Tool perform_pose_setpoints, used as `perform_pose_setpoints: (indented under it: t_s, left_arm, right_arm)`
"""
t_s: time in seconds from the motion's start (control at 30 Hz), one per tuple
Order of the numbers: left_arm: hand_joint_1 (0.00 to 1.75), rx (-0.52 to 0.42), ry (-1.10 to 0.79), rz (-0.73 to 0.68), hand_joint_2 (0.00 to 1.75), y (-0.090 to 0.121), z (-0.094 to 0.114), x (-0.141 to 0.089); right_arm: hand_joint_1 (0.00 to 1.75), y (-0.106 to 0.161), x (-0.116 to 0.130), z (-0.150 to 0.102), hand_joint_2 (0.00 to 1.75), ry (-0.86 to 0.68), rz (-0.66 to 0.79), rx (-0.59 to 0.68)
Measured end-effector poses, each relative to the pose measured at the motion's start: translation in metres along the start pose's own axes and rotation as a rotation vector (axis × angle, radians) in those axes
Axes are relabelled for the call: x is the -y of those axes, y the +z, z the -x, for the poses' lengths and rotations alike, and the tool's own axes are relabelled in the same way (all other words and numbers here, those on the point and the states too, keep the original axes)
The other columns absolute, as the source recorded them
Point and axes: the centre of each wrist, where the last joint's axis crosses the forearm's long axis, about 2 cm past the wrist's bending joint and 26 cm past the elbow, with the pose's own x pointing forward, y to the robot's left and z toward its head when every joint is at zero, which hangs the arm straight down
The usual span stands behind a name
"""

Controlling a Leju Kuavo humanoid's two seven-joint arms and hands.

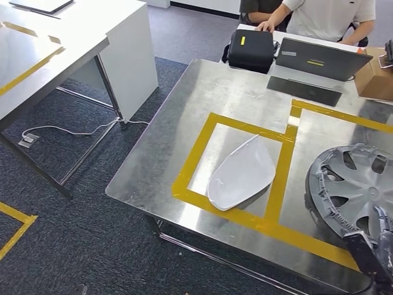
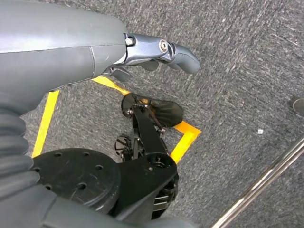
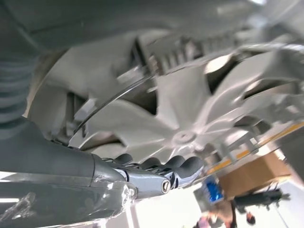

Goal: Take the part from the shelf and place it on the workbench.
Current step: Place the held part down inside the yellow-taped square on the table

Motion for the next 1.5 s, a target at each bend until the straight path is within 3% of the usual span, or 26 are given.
perform_pose_setpoints:
  t_s: [0.4,0.57,0.67,0.83,1.07,1.17,1.27,1.4,1.5]
  left_arm:
    - [0.0,0.005,0.005,0.006,0.0,0.001,0.004,0.002]
    - [0.0,-0.035,0.001,-0.019,0.0,0.001,0.005,0.003]
    - [0.0,-0.034,0.007,-0.033,0.0,0.002,0.006,0.004]
    - [0.0,-0.028,0.006,-0.053,0.0,0.002,0.009,0.008]
    - [0.0,-0.041,-0.01,-0.085,0.0,0.004,0.016,0.016]
    - [0.0,-0.059,-0.016,-0.089,0.0,0.005,0.019,0.022]
    - [0.0,-0.069,-0.023,-0.085,0.0,0.006,0.023,0.027]
    - [0.0,-0.087,-0.053,-0.062,0.0,0.007,0.026,0.034]
    - [0.0,-0.096,-0.062,-0.047,0.0,0.008,0.029,0.038]
  right_arm:
    - [0.0,0.012,0.021,-0.028,0.0,-0.099,-0.008,0.131]
    - [0.0,0.013,0.035,-0.05,0.0,-0.219,-0.017,0.285]
    - [0.0,0.012,0.056,-0.076,0.0,-0.158,0.145,0.408]
    - [0.0,0.025,0.108,-0.108,0.0,0.118,0.556,0.557]
    - [0.0,0.08,0.19,-0.122,0.0,0.275,1.003,0.69]
    - [0.0,0.114,0.212,-0.121,0.0,0.36,1.162,0.64]
    - [0.0,0.142,0.218,-0.121,0.0,0.401,1.303,0.563]
    - [0.0,0.157,0.201,-0.101,0.0,0.251,1.456,0.415]
    - [0.0,0.164,0.181,-0.074,0.0,0.139,1.559,0.226]
